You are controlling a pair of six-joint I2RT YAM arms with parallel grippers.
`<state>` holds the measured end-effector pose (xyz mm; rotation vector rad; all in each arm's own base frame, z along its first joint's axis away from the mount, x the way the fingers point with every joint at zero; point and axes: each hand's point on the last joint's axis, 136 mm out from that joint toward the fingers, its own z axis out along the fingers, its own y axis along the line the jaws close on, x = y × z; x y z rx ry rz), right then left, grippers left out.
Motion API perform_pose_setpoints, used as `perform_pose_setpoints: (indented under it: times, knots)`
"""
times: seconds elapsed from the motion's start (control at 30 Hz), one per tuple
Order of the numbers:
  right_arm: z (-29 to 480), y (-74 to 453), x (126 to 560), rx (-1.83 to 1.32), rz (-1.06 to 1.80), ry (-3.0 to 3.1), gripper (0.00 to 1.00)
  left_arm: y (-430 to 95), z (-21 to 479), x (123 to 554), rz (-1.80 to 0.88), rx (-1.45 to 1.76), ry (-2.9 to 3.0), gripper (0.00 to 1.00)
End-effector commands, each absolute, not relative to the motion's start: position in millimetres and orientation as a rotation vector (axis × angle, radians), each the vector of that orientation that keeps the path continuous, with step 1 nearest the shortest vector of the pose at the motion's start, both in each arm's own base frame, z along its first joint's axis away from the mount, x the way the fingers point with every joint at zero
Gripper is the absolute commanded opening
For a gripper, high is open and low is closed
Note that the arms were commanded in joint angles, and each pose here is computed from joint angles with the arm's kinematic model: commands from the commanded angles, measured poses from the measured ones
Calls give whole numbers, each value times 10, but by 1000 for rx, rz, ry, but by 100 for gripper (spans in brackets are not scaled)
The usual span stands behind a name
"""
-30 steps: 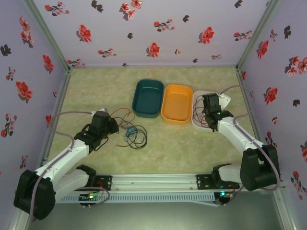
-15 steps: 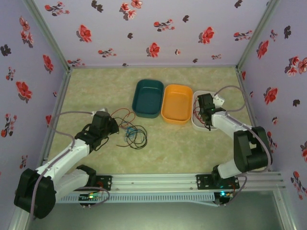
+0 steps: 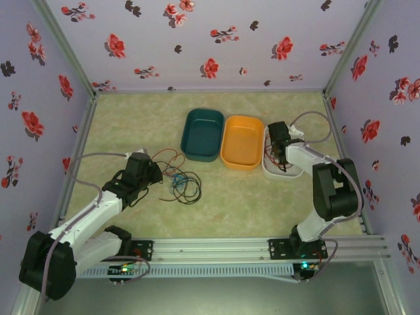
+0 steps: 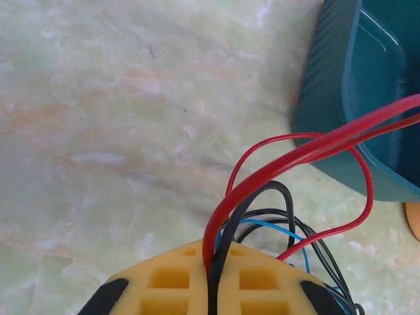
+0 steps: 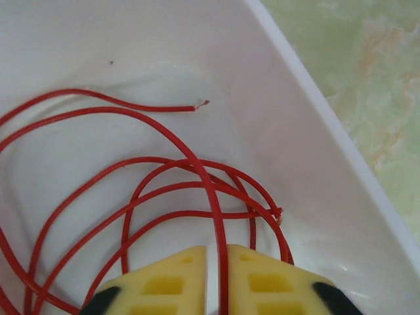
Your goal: Untangle the cables
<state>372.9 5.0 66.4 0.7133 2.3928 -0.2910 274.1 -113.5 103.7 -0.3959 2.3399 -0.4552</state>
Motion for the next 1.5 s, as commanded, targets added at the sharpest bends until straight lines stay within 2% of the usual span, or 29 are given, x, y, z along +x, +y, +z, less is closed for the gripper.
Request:
perform_pose_setpoints:
  times: [0.0,0.1,0.3,0.53,0.73,0.83,1.07,1.27,1.47]
  knots:
    - [866,-28,3697,686,-347,2391,30,-1098,1134,2777,-450,-390,2301,7]
    - [981,-61,3665,678,-363,2374,40,-1103,1173,2783,-446,-373,2297,7]
    - [1168,-125,3584,671,-386,2344,48,-1110,1237,2802,-443,-355,2292,7]
    - [1410,-123,3541,648,-354,2313,61,-1116,1220,2809,-440,-357,2297,7]
    - [1593,-35,3521,602,-274,2320,65,-1124,1248,2816,-433,-324,2296,7]
    - [1688,227,3579,511,-83,2331,59,-1159,1310,2824,-437,-265,2287,7]
    - [2158,1391,3585,80,521,2239,56,-1281,1527,2827,-484,-97,2226,7]
    - [2326,2361,3284,-296,700,2160,55,-1395,1638,2734,-526,51,2223,6]
    - [2148,3004,3193,-301,940,2189,48,-1472,1721,2640,-565,142,2226,6]
